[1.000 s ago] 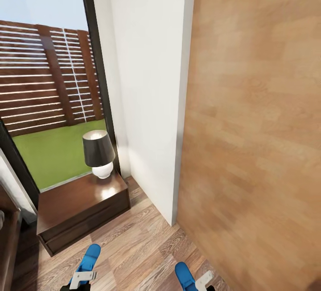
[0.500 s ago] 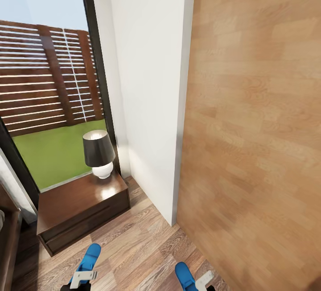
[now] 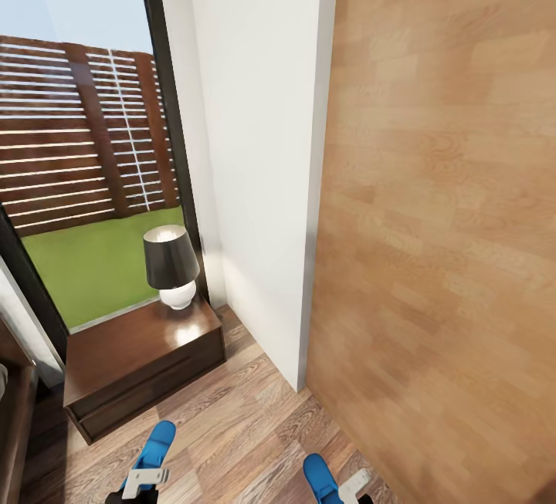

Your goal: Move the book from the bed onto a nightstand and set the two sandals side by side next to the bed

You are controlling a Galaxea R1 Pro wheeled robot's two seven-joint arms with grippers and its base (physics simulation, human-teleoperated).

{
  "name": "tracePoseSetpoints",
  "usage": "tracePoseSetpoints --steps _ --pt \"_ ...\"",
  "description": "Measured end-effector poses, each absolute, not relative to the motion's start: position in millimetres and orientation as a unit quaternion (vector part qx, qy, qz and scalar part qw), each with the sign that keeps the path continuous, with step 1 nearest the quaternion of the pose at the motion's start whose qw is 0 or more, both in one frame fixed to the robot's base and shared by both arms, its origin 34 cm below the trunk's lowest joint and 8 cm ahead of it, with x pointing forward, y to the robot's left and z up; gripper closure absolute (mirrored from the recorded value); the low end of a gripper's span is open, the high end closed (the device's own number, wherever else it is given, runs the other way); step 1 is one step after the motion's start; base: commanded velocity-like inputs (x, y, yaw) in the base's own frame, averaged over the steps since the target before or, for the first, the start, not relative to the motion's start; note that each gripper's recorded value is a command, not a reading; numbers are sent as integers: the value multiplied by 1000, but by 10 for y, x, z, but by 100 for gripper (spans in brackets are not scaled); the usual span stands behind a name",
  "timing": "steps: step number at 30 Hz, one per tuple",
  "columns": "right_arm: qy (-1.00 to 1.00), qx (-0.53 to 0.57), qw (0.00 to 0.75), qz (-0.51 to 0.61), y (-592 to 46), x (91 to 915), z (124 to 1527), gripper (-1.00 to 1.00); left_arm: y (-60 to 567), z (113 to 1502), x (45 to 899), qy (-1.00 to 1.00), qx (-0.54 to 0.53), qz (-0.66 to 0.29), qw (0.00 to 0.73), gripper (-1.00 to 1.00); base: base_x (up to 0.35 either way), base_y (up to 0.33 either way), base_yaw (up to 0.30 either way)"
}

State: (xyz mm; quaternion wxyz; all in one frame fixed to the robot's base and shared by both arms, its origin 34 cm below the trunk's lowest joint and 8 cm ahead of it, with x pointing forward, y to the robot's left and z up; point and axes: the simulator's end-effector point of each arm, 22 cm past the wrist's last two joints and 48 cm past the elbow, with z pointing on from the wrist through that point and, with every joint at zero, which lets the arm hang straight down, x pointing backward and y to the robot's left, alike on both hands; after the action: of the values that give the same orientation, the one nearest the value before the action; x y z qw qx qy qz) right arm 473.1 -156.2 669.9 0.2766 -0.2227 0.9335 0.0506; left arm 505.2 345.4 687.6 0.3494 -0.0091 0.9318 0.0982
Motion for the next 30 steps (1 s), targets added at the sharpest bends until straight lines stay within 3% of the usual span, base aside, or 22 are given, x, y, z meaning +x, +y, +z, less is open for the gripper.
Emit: tracePoseSetpoints --steps 10,30 --pt "933 -223 277 51 -1562 4730 6699 100 3446 6891 5073 930 -9 97 354 100 118 0 0" --pt "941 -223 251 46 -1663 4527 6568 100 3433 6878 5054 931 -10 95 353 100 7 0 39"
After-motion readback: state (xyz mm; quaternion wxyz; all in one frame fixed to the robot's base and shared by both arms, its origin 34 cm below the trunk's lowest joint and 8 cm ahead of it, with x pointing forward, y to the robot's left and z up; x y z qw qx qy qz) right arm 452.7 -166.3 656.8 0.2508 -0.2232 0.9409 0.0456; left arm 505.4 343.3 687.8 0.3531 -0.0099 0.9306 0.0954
